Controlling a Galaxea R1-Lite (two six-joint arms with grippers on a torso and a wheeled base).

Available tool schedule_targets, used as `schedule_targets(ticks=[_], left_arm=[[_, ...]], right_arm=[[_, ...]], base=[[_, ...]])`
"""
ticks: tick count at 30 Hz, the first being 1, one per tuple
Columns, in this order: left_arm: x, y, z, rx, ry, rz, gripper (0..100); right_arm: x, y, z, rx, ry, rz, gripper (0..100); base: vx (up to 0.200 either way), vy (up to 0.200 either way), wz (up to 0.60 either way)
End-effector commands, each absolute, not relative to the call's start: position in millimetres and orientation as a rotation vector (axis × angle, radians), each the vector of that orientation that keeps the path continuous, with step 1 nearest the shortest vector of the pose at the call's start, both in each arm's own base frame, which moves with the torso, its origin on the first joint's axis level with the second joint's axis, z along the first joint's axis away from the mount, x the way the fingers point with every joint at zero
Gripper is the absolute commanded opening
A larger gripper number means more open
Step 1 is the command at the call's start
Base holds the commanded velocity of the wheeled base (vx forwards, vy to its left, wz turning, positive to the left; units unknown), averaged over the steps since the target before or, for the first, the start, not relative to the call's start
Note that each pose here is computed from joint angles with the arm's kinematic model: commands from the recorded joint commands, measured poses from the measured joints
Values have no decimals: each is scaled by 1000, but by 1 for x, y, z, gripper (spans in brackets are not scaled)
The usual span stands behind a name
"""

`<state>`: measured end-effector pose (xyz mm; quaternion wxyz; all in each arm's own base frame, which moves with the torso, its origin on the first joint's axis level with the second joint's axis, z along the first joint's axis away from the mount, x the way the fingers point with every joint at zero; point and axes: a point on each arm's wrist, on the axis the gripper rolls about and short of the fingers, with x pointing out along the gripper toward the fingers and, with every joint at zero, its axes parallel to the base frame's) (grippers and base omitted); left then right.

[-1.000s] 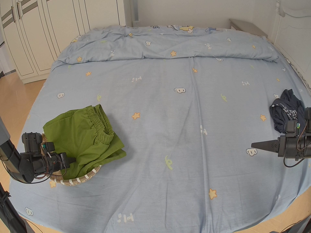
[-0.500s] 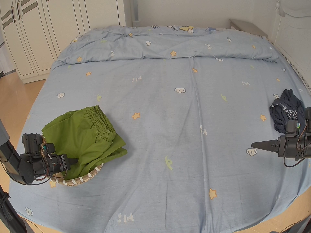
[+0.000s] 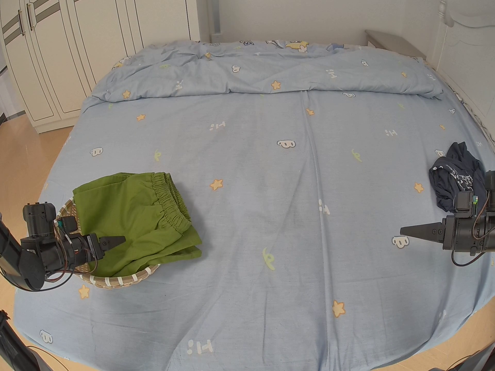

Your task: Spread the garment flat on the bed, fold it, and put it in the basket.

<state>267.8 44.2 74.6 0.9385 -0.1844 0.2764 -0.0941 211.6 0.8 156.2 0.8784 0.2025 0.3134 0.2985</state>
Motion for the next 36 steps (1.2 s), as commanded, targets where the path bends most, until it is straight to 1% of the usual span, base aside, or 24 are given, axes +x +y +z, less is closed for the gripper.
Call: schedule_targets(ticks=[1,11,27,36], left_arm=[[258,47,104,-349,462,-188,100],[257,47,108,-340,442,-186,100],[258,60,118,-335,395,-146,100],[255,71,133,-310,332,-109,100]], right_arm=[[212,0,156,423,653,621,100],[211,0,156,422,652,621,100],[211,0,156,423,651,618,100],[211,0,156,423,652,620,100]], base=[[0,0,0],[0,0,0],[0,0,0],[0,0,0]])
